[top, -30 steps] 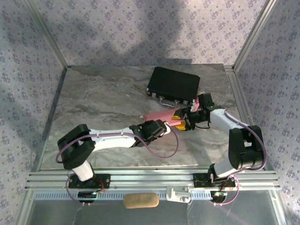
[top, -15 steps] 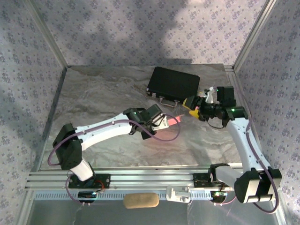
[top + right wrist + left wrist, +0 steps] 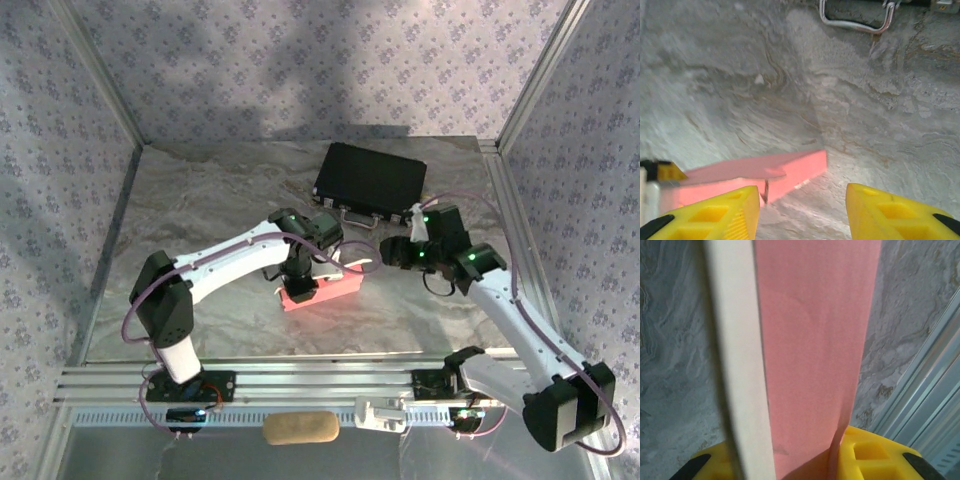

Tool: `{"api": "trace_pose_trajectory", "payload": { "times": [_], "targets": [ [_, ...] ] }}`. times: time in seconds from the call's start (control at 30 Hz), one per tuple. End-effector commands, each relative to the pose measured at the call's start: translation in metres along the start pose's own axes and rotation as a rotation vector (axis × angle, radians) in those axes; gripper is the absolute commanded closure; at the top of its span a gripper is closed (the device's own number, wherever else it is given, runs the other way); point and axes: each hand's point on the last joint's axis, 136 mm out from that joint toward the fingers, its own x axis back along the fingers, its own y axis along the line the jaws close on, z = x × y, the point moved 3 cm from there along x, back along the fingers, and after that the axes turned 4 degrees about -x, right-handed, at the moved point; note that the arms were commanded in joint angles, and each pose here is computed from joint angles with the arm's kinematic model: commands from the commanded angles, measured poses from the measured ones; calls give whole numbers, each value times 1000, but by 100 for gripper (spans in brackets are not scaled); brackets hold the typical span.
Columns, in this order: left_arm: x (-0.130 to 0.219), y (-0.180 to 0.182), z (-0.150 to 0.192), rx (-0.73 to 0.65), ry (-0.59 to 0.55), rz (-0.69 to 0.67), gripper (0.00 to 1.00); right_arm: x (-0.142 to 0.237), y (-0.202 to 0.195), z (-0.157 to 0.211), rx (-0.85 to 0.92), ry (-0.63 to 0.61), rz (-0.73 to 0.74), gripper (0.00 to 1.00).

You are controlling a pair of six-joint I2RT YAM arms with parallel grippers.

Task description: Fold the paper box

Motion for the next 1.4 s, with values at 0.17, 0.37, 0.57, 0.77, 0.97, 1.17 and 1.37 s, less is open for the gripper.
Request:
{"api": "trace_pose_trajectory", "payload": {
  "times": [0.17, 0.37, 0.57, 0.77, 0.97, 1.17, 1.37],
  "targets": [
    [-10, 17, 4, -9, 44, -8, 65, -19, 4, -9, 253, -114, 30, 46],
    [-8, 22, -1, -3, -11, -47, 65, -28, 14, -12, 315, -80, -4, 45],
    [1, 25, -5, -4, -70, -53, 63, -34, 27, -10, 381, -38, -55, 46],
    [-3, 24, -4, -9, -62, -31, 63, -38, 27, -10, 403, -27, -53, 47],
    [-1, 22, -5, -10, -75, -20, 62, -47, 24, -10, 416, 7, -35, 48],
    [1, 21, -5, -15, -73, -13, 61, -46, 33, -12, 449, -5, -59, 53],
    [3, 22, -6, -16, -81, -20, 60, -50, 36, -7, 463, 33, -62, 64]
  ]
}}
